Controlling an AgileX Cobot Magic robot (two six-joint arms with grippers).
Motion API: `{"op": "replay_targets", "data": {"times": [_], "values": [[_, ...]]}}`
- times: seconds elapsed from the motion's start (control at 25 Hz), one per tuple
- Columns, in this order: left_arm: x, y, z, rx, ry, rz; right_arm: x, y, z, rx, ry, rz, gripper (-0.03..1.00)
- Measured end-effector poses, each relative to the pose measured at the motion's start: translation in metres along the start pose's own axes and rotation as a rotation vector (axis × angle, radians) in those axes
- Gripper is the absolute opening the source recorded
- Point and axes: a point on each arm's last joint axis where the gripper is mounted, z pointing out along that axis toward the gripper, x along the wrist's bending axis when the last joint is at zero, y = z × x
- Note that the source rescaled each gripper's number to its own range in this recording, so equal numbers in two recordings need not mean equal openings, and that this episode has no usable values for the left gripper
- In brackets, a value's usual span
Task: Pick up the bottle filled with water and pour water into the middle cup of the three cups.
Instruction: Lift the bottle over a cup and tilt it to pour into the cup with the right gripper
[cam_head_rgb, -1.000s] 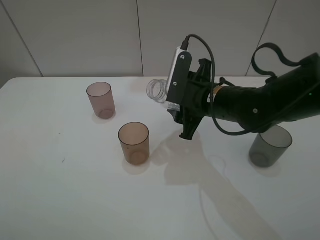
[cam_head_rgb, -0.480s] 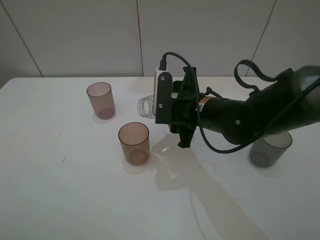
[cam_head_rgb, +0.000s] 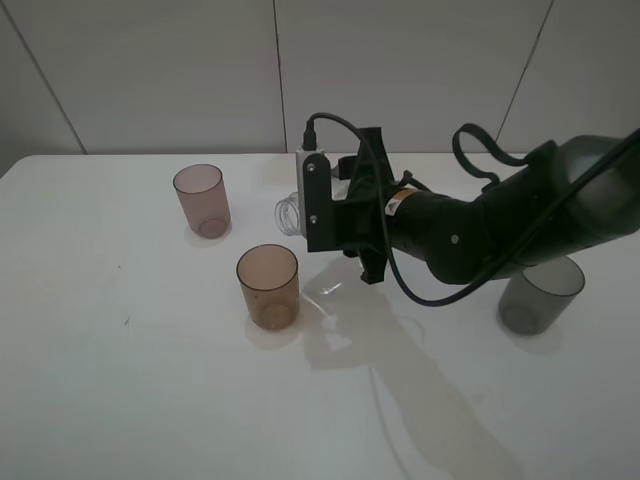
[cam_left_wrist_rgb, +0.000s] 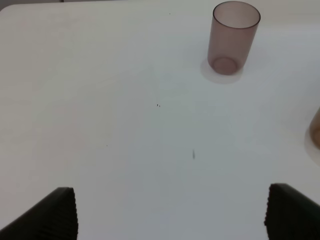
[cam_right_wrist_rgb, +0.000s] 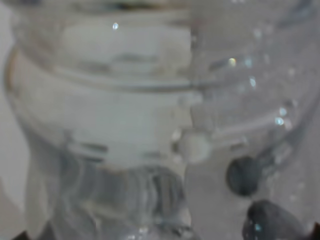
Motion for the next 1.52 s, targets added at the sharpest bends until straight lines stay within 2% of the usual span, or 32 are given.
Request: {"op": "replay_targets", "data": {"times": [0.32, 0.6, 1.08, 1.28, 1.52], "values": [[0.000, 0.000, 0.000, 0.000, 0.000, 0.000, 0.002, 0.003, 0.002, 0.002, -0.025, -0.010, 0.03], [0.000, 0.000, 0.000, 0.000, 0.000, 0.000, 0.012, 0.012, 0.005, -0.014, -0.025, -0.093, 0.03], [0.000, 0.000, 0.000, 0.000, 0.000, 0.000, 0.009, 0.012, 0.005, -0.004, -0.068, -0.175, 0.03], [0.000, 0.000, 0.000, 0.000, 0.000, 0.000, 0.018, 0.010, 0.011, 0.008, -0.064, -0.203, 0.03], [0.000, 0.000, 0.000, 0.000, 0.000, 0.000, 0.016, 0.009, 0.013, 0.020, -0.115, -0.224, 0.03]]}}
